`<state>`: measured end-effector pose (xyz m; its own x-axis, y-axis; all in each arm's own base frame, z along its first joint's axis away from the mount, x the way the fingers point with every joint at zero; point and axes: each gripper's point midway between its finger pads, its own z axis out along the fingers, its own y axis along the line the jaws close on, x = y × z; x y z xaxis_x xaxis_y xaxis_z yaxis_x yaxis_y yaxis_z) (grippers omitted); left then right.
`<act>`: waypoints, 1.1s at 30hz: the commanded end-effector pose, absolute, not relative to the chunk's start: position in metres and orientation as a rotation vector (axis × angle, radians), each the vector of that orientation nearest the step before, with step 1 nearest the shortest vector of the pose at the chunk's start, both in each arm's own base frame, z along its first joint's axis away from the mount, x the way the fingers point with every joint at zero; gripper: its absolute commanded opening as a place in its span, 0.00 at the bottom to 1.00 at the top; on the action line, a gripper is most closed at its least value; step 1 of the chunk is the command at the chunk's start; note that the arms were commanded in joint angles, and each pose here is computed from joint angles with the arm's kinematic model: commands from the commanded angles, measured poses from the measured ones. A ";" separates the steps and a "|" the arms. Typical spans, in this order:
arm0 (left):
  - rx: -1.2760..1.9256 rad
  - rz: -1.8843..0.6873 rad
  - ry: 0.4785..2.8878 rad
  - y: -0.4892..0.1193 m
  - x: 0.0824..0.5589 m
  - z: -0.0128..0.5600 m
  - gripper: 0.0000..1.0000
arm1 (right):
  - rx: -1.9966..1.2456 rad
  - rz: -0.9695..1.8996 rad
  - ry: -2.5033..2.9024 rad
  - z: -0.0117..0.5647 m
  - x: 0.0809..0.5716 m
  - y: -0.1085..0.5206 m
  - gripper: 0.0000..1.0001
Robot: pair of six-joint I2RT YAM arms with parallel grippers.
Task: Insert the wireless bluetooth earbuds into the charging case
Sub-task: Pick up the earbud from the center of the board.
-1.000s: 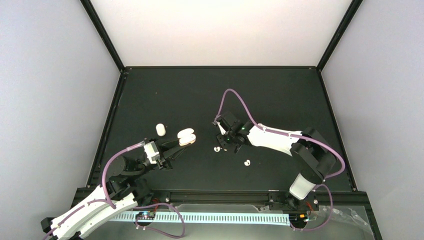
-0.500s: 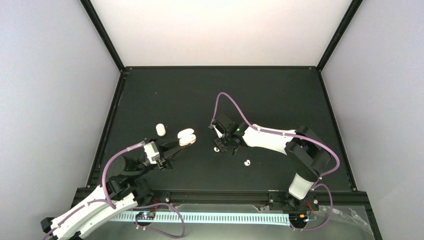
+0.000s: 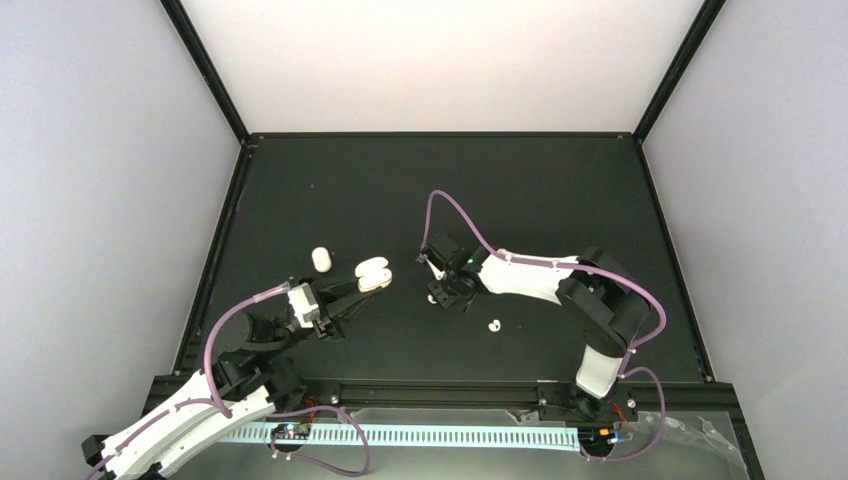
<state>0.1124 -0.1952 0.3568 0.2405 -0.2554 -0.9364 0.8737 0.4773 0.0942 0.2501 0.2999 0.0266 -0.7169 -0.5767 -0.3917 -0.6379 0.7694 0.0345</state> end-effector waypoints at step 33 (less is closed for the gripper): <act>0.734 -0.881 1.024 -0.195 0.108 0.367 0.01 | -0.927 0.252 2.563 0.036 0.258 0.312 0.06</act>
